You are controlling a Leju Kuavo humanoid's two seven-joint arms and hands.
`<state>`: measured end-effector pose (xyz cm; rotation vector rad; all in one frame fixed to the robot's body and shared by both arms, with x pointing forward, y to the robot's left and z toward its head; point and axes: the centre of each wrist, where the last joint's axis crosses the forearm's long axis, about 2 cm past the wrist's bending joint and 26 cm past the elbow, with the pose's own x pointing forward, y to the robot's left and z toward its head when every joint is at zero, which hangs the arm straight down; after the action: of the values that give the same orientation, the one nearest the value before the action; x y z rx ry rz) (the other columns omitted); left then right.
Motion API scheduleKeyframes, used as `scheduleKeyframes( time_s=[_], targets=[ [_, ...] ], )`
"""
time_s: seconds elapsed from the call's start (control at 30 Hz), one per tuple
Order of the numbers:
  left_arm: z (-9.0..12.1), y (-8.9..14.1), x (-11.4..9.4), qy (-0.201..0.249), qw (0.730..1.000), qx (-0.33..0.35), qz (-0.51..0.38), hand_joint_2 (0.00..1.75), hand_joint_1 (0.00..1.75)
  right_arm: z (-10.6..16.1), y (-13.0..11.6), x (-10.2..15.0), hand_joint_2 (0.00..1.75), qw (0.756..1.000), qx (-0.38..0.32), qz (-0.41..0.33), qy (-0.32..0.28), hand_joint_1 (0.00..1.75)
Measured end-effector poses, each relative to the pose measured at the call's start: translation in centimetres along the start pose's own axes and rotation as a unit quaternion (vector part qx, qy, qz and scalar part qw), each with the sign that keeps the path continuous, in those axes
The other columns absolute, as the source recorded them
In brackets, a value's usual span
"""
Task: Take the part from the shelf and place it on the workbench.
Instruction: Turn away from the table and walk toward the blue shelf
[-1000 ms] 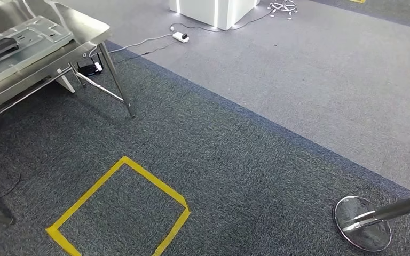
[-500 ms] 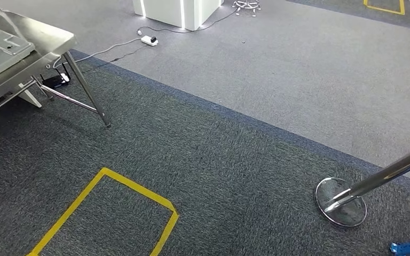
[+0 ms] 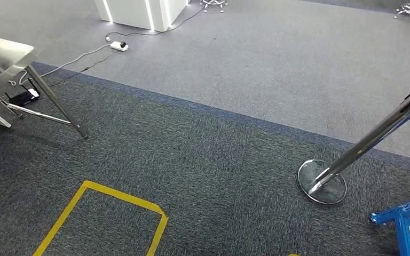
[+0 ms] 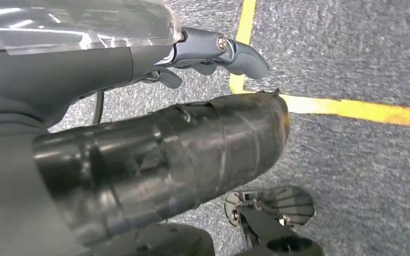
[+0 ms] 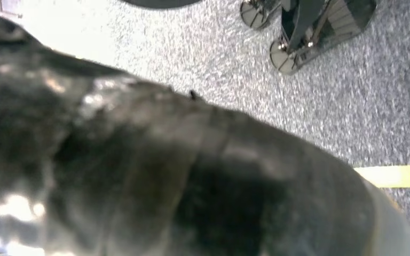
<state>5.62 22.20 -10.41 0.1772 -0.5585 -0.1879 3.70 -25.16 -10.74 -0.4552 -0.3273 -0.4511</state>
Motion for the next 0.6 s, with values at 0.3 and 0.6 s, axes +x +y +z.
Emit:
scheduleKeyframes(
  time_s=[0.3, 0.6],
  targets=[
    [0.18, 0.01, -0.46, 0.004, 1.000, -0.002, 0.001, 0.00, 0.00, -0.02, 0.04, 0.08, 0.00, 1.000, 0.005, 0.000, 0.000, 0.00],
    [0.05, 0.27, -0.37, 0.002, 1.000, 0.001, 0.001, 0.00, 0.00, -0.01, 0.01, -0.02, 0.00, 1.000, 0.007, 0.003, 0.005, 0.00]
  ],
)
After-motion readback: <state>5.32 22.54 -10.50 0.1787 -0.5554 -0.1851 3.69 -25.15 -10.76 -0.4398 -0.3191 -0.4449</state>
